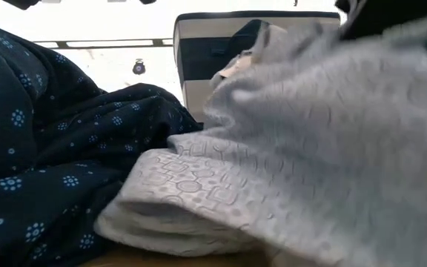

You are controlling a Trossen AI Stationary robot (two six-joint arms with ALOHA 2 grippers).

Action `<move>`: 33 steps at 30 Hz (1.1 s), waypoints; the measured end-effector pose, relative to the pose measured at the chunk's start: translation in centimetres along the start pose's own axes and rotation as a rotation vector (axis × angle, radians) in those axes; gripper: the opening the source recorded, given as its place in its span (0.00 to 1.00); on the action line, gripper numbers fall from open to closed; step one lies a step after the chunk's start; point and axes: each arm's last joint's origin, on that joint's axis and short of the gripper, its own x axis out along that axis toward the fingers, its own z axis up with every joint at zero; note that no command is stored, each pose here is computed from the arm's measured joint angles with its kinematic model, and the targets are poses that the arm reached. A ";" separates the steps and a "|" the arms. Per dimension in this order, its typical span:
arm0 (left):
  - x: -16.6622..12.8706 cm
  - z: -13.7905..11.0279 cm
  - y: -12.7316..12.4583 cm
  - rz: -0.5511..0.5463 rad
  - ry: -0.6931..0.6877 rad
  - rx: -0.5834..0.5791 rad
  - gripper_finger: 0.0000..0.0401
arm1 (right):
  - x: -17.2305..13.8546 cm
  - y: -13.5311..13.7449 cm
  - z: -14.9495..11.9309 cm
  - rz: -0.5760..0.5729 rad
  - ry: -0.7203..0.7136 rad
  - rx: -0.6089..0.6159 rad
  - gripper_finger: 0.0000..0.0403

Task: Pick & Place Cloths
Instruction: Put the light blue polo shirt into the blue laundry organizer

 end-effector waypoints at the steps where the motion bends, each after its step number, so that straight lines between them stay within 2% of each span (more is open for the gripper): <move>1: 0.0 0.1 -0.1 -0.024 -0.005 -0.001 0.61 | -0.5 -0.1 0.5 -0.005 0.005 -0.010 0.05; 8: -0.1 0.3 -0.2 -0.057 -0.012 0.004 0.61 | -3.6 -1.0 3.0 -0.088 0.013 -0.059 0.05; 14: -0.1 0.3 -0.2 -0.057 -0.011 0.004 0.61 | -6.5 -2.3 4.7 -0.106 0.091 -0.095 0.05; 23: -0.1 0.3 -0.2 -0.057 -0.012 0.005 0.61 | -10.1 -4.0 7.2 -0.132 0.074 -0.033 0.12; 28: -0.1 0.3 -0.2 -0.057 -0.012 0.005 0.61 | -11.2 -4.4 8.0 -0.128 0.042 -0.009 0.05; 33: -0.1 0.3 -0.2 -0.057 -0.012 0.009 0.61 | -13.0 -5.1 9.3 -0.093 0.001 0.023 0.05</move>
